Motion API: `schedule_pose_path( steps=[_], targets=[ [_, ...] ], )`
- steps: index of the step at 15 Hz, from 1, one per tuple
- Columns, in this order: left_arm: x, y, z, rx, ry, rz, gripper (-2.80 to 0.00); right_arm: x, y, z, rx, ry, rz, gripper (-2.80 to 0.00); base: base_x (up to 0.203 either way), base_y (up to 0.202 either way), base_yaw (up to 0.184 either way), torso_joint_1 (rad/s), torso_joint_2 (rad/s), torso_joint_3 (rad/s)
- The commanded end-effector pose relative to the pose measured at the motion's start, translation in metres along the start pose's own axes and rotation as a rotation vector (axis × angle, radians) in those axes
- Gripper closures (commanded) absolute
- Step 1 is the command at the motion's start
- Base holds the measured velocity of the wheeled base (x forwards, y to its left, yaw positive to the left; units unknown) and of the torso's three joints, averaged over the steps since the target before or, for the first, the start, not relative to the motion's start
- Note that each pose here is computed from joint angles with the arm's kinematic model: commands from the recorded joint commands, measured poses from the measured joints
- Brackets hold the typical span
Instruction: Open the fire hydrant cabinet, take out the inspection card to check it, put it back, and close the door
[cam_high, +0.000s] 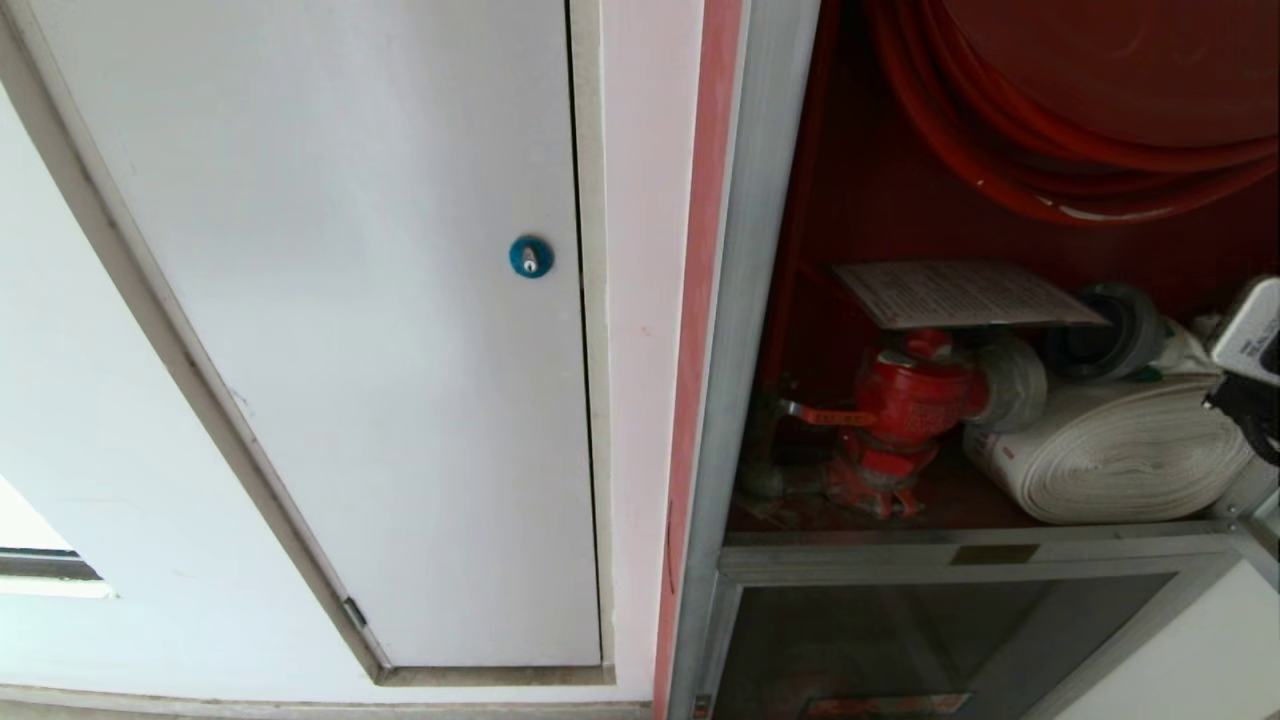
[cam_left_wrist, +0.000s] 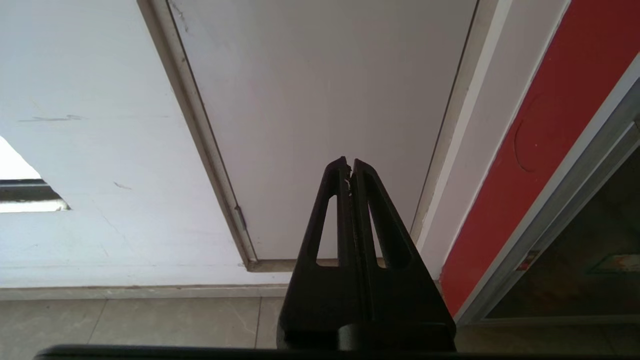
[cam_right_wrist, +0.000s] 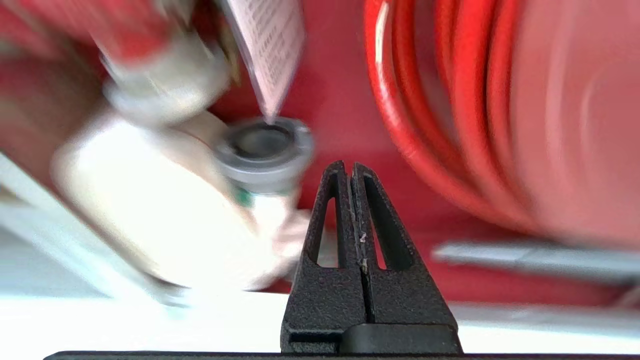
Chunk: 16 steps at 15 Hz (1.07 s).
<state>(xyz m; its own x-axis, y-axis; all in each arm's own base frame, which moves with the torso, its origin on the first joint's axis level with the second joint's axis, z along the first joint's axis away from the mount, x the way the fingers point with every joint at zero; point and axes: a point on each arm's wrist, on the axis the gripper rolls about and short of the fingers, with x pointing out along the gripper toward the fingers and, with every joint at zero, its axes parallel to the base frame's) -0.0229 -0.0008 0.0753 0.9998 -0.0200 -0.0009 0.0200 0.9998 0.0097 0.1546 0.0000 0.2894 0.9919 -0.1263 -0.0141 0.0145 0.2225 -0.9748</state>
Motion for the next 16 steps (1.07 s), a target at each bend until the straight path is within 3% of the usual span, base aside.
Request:
schedule_pose_path(
  steps=[1,5,9,10,12,14,16],
  targets=[
    [0.000,0.000,0.000,-0.001,0.001,0.000,0.00,-0.018,-0.002,-0.001,0.153,-0.009,-0.010,0.00,0.000,0.000,0.000,0.000,0.00,0.000],
    [0.000,0.000,0.000,0.000,0.001,0.000,0.00,-0.047,0.004,-0.007,0.567,0.040,0.103,0.00,0.000,0.000,0.000,0.000,0.00,0.000],
    [0.000,0.000,0.000,0.001,0.001,0.000,0.00,-0.061,0.004,-0.008,1.203,0.079,0.181,0.00,0.000,0.000,0.000,0.000,0.00,0.000],
    [0.000,0.000,0.000,-0.001,0.001,0.000,0.00,-0.070,0.005,-0.009,1.307,0.063,0.186,0.00,0.000,0.000,0.000,0.000,0.00,0.000],
    [0.000,0.000,0.000,0.000,0.001,0.000,0.00,-0.089,0.012,-0.013,1.401,0.038,0.182,0.00,0.000,0.000,0.000,0.000,0.00,0.000],
    [0.000,0.000,0.000,-0.001,0.001,0.000,0.00,-0.103,0.022,-0.018,1.443,0.033,0.171,0.00,0.000,0.000,0.000,0.000,0.00,0.000],
    [0.000,0.000,0.000,-0.001,0.001,0.000,0.00,-0.127,0.027,-0.024,1.479,-0.010,0.105,0.00,0.000,0.000,0.000,0.000,0.00,0.000]
  ],
)
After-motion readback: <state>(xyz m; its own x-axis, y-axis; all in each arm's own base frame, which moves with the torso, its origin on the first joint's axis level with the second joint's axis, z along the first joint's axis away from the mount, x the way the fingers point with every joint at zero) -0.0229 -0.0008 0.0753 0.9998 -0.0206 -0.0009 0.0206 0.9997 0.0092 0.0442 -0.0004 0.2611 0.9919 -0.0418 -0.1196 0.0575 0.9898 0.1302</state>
